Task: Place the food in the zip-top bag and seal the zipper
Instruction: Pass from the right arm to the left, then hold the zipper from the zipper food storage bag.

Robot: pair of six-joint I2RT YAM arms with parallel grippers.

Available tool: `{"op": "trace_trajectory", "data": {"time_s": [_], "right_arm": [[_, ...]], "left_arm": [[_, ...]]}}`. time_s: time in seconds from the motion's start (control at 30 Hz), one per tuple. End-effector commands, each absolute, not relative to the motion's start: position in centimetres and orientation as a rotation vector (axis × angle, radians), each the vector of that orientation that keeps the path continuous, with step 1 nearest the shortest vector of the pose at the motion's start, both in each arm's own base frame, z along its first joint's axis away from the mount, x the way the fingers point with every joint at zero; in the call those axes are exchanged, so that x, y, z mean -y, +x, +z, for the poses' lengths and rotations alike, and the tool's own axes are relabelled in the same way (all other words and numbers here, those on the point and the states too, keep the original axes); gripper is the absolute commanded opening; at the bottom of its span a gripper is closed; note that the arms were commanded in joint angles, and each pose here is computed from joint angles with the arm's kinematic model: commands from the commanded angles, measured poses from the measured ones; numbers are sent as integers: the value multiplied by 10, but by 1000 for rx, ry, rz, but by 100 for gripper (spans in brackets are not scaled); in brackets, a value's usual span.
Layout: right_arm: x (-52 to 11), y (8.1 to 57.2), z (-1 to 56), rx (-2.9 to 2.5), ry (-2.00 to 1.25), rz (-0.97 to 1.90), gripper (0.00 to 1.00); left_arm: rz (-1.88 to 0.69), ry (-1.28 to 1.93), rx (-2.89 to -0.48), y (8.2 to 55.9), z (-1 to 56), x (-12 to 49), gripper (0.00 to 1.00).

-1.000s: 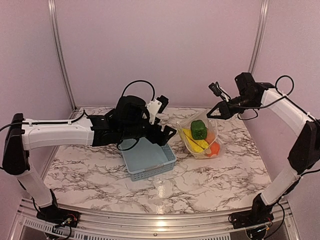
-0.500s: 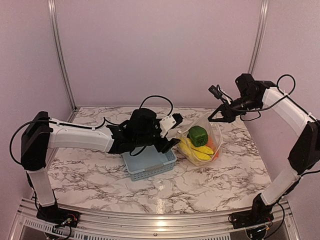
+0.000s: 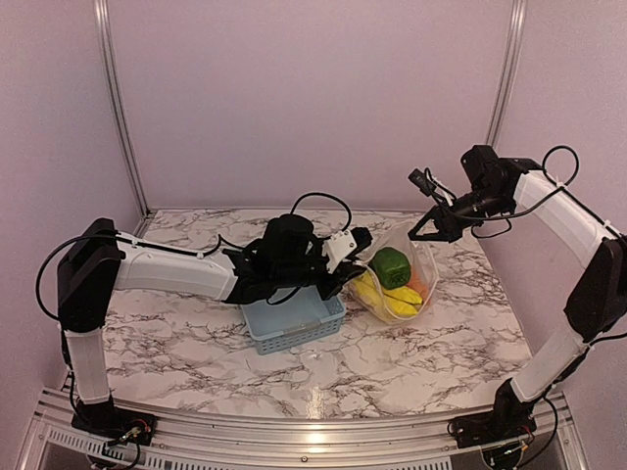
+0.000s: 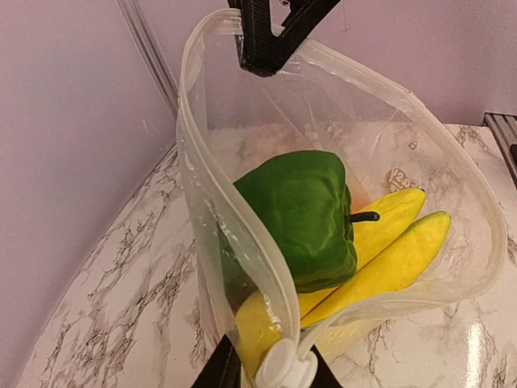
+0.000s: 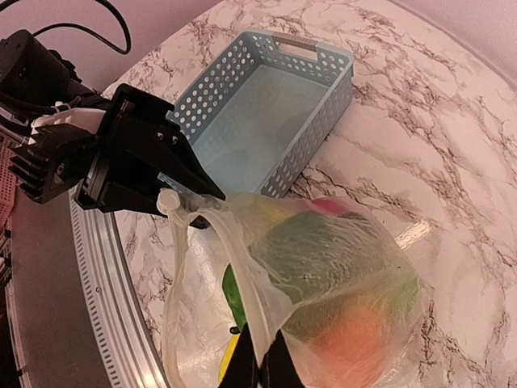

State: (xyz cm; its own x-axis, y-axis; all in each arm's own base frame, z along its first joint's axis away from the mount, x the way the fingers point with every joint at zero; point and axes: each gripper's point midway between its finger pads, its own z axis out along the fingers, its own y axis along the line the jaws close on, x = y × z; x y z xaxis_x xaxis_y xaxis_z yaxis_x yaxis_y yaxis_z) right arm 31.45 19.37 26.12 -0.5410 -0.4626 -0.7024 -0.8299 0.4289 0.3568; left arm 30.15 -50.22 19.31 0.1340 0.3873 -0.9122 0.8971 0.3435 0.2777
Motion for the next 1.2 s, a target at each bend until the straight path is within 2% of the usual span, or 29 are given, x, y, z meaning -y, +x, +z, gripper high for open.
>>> {"op": "trace_trajectory", "data": {"time_s": [0.0,0.23,0.37,0.4,0.47,0.57,0.7,0.77,0.93,1.17], "right_arm": [[-191,322,278,-2131,-1079,931,0],[-143,351,263,-2198,-1028,784,0],[-113,359,248,-2235,-1115,586,0],[-109,358,243,-2252,-1141,554,3],[-109,348,244,-2267,-1201,573,15],[-124,327,270,-2164,-1275,626,31],[-154,302,310,-1944,-1370,512,42],[-174,296,321,-1845,-1385,466,42],[-212,286,328,-1698,-1429,521,32],[-251,288,310,-1643,-1525,573,29]], "left_arm": [[-604,1222,-1402,304,206,513,18],[-612,1178,-1385,303,221,508,0],[-630,1150,-1370,303,231,507,0],[-643,1148,-1369,302,232,508,0],[-676,1135,-1374,301,235,511,0],[-733,1112,-1392,300,239,516,0],[-796,1107,-1410,296,245,521,0],[-817,1098,-1427,295,250,523,0],[-862,1059,-1441,294,261,525,0],[-894,1049,-1447,291,263,526,0]]}}
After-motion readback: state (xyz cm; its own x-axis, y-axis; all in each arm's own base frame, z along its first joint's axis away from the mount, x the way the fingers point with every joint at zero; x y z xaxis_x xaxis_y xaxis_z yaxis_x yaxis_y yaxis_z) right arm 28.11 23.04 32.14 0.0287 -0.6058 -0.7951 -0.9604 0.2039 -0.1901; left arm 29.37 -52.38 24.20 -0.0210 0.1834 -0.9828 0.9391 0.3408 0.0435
